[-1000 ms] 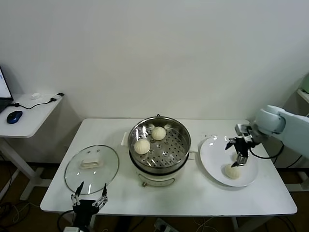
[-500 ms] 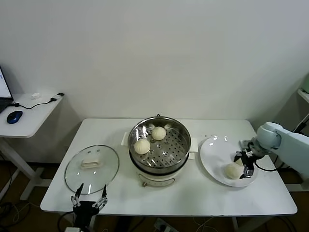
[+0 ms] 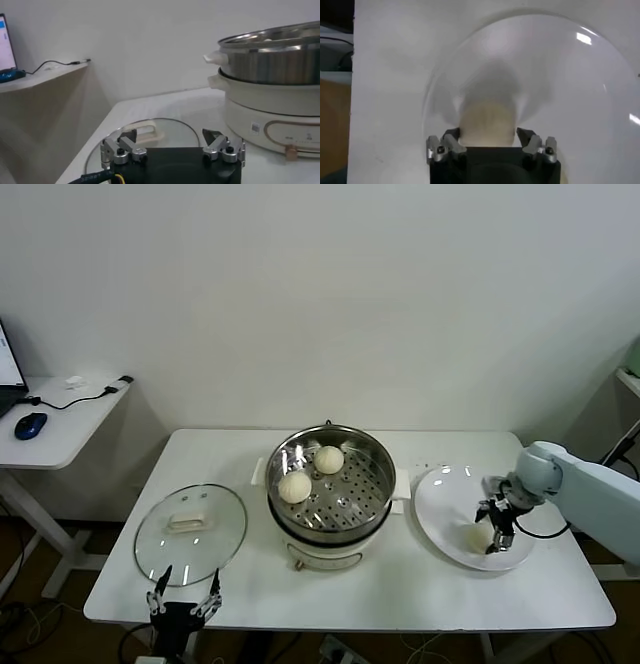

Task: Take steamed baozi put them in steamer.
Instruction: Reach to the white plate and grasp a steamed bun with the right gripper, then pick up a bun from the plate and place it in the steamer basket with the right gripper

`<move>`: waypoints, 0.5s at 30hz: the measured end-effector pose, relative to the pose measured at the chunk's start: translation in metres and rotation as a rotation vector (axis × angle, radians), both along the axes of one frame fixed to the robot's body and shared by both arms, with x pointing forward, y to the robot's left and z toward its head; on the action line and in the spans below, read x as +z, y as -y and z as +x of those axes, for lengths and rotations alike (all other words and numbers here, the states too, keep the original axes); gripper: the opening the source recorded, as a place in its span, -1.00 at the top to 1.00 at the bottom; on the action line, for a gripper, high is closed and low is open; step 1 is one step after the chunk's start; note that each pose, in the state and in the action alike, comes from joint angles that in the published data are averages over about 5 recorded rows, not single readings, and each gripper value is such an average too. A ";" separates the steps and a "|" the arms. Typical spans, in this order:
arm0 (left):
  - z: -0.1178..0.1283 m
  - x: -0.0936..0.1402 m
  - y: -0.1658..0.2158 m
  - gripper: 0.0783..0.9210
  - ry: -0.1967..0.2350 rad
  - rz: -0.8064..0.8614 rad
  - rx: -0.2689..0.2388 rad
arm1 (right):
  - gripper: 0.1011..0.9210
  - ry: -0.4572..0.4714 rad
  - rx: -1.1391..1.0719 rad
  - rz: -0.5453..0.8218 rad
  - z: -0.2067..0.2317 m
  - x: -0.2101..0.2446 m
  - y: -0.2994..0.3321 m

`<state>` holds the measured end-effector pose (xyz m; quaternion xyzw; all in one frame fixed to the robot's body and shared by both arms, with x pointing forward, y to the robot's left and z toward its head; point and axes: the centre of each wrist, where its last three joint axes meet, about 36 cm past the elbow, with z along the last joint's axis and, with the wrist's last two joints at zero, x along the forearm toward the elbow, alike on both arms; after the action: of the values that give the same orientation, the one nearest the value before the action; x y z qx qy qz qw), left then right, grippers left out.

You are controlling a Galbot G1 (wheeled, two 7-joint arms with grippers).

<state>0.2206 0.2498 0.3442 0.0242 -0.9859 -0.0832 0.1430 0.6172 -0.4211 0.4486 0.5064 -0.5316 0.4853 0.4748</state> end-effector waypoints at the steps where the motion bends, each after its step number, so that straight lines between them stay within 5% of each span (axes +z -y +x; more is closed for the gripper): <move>1: 0.000 0.000 0.000 -0.77 0.000 0.000 0.000 | -0.26 -0.001 0.000 0.001 0.000 0.000 0.000; 15: -0.001 0.000 0.000 -0.77 0.000 -0.001 0.000 | -0.03 0.006 0.028 0.027 0.007 0.020 -0.004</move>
<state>0.2192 0.2500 0.3438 0.0243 -0.9860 -0.0825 0.1430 0.6246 -0.4174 0.4682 0.5187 -0.5322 0.4863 0.4595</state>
